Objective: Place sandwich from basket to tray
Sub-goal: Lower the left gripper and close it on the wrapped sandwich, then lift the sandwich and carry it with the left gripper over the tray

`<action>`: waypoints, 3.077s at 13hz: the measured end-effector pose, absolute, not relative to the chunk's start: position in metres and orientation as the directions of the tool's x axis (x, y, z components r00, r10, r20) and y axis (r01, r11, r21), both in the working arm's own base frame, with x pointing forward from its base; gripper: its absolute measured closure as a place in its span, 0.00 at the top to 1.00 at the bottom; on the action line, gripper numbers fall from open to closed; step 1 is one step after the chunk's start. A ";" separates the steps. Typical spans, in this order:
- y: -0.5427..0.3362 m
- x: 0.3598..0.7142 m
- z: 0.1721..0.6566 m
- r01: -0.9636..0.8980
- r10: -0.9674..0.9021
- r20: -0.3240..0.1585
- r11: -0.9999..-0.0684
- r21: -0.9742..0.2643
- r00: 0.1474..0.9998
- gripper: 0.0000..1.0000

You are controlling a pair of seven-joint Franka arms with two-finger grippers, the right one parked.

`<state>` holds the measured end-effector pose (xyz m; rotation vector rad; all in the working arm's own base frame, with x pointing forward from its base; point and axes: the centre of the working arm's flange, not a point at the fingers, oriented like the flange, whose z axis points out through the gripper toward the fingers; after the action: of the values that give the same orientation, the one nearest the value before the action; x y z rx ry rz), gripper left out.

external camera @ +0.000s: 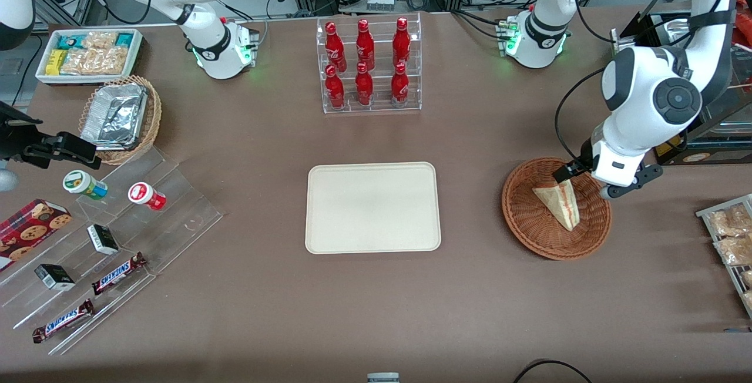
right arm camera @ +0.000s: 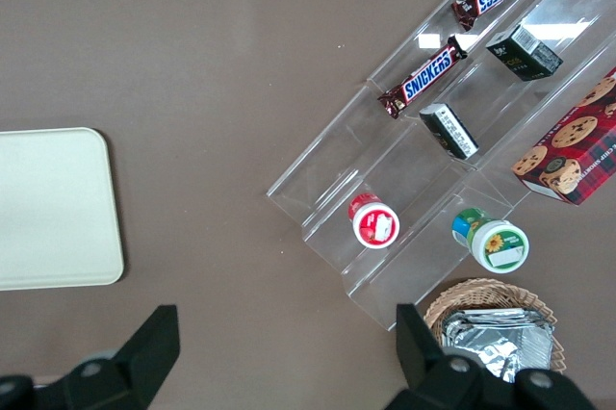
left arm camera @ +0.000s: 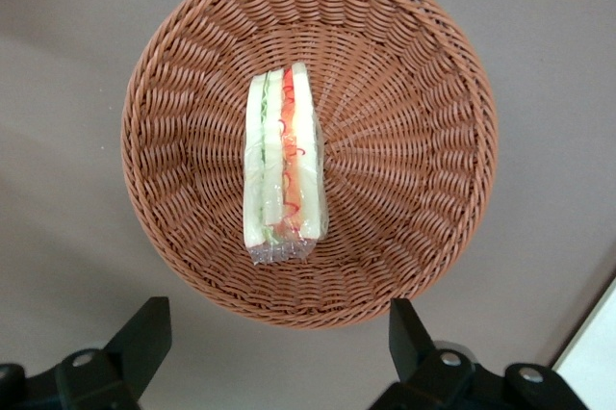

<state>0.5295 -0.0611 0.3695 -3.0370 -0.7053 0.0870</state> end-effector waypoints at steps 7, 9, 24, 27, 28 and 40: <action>-0.061 0.534 0.333 0.496 0.497 -0.040 -0.868 -0.021 0.867 1.00; -0.062 0.535 0.322 0.499 0.499 -0.049 -0.867 -0.023 0.865 1.00; -0.054 0.545 0.263 0.512 0.512 -0.055 -0.859 -0.012 0.858 0.96; -0.052 0.545 0.257 0.515 0.515 -0.061 -0.857 -0.015 0.855 0.75; -0.051 0.545 0.256 0.515 0.515 -0.062 -0.857 -0.016 0.855 0.62; -0.055 0.541 0.288 0.471 0.475 -0.063 -0.880 -0.068 0.878 0.15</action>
<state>0.5411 -0.0553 0.2880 -2.9953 -0.7547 0.1199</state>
